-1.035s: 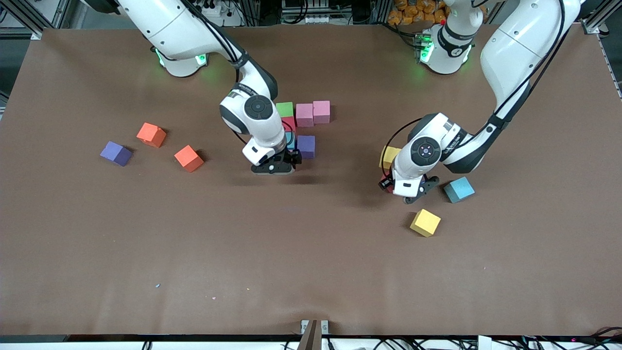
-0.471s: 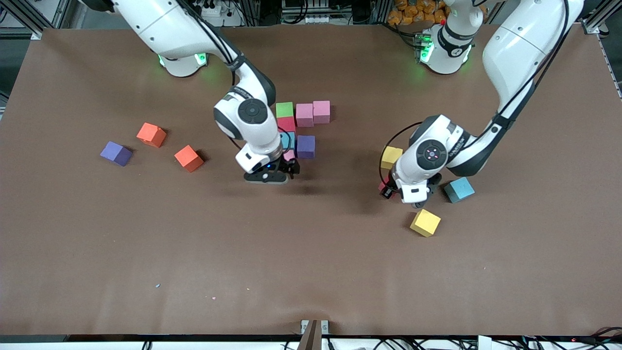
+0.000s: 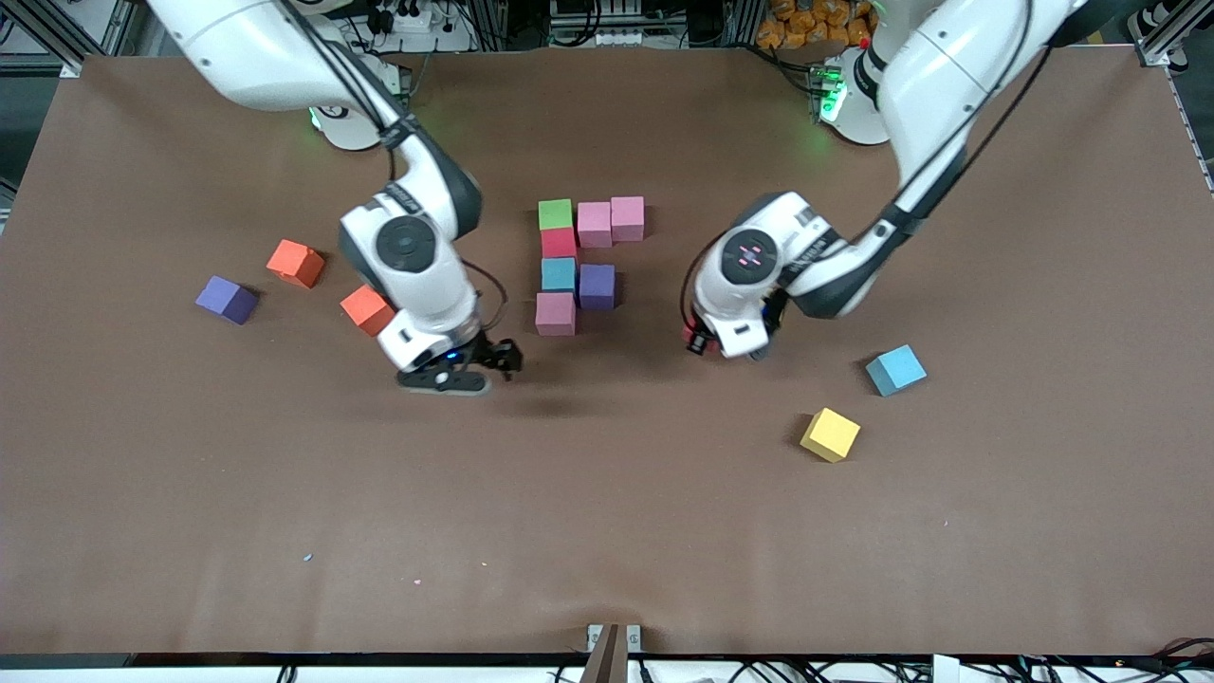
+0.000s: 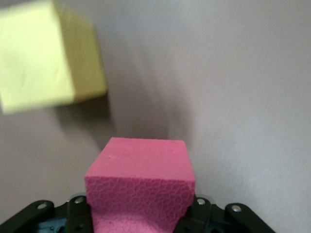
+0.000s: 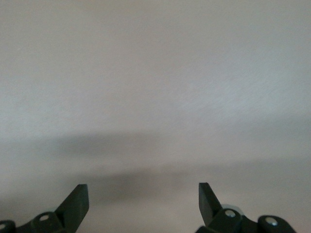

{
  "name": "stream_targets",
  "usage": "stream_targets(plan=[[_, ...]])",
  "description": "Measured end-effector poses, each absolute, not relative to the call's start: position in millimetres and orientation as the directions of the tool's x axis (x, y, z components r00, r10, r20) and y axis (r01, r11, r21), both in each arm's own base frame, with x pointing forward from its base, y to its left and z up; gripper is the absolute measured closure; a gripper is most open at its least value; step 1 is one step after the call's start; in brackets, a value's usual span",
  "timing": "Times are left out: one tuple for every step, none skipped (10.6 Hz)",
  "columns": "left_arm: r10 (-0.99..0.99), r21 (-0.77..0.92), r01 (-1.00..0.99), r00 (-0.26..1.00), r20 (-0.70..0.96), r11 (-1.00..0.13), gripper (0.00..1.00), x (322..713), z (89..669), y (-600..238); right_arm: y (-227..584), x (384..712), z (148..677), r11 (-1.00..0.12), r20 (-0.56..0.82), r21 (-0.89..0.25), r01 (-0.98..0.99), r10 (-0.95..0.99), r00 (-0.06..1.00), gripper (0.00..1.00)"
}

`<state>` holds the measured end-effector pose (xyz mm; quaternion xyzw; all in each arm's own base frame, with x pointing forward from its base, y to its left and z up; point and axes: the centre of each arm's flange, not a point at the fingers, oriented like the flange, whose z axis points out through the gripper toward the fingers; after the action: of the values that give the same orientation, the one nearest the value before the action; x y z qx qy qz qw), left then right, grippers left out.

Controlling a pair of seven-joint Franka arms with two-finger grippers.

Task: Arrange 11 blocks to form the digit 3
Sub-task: 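Carry the magenta cube to the column while the right gripper grasps orange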

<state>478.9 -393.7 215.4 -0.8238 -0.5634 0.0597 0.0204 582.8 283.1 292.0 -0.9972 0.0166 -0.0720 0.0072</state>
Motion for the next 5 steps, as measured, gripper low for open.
stream_targets(plan=[[0.946, -0.107, 0.941, 0.317, -0.067, -0.322, 0.39, 464, 215, -412, 255, 595, 297, -1.0, 0.143, -0.006, 0.014, 0.013, 0.99, 0.0], [0.959, -0.113, 0.953, 0.276, -0.057, -0.281, 0.39, 449, 215, -427, 228, 605, 298, -0.998, 0.138, 0.005, 0.062, 0.062, 0.988, 0.0], [0.97, -0.12, 0.963, 0.238, -0.048, -0.242, 0.39, 437, 213, -439, 199, 615, 299, -0.994, 0.133, 0.012, 0.112, 0.113, 0.985, 0.0], [0.977, -0.126, 0.969, 0.207, -0.042, -0.211, 0.39, 427, 211, -448, 170, 622, 299, -0.988, 0.129, 0.018, 0.154, 0.155, 0.98, 0.0], [0.982, -0.13, 0.974, 0.183, -0.04, -0.187, 0.39, 420, 209, -454, 148, 627, 298, -0.982, 0.124, 0.025, 0.186, 0.188, 0.974, 0.0]])
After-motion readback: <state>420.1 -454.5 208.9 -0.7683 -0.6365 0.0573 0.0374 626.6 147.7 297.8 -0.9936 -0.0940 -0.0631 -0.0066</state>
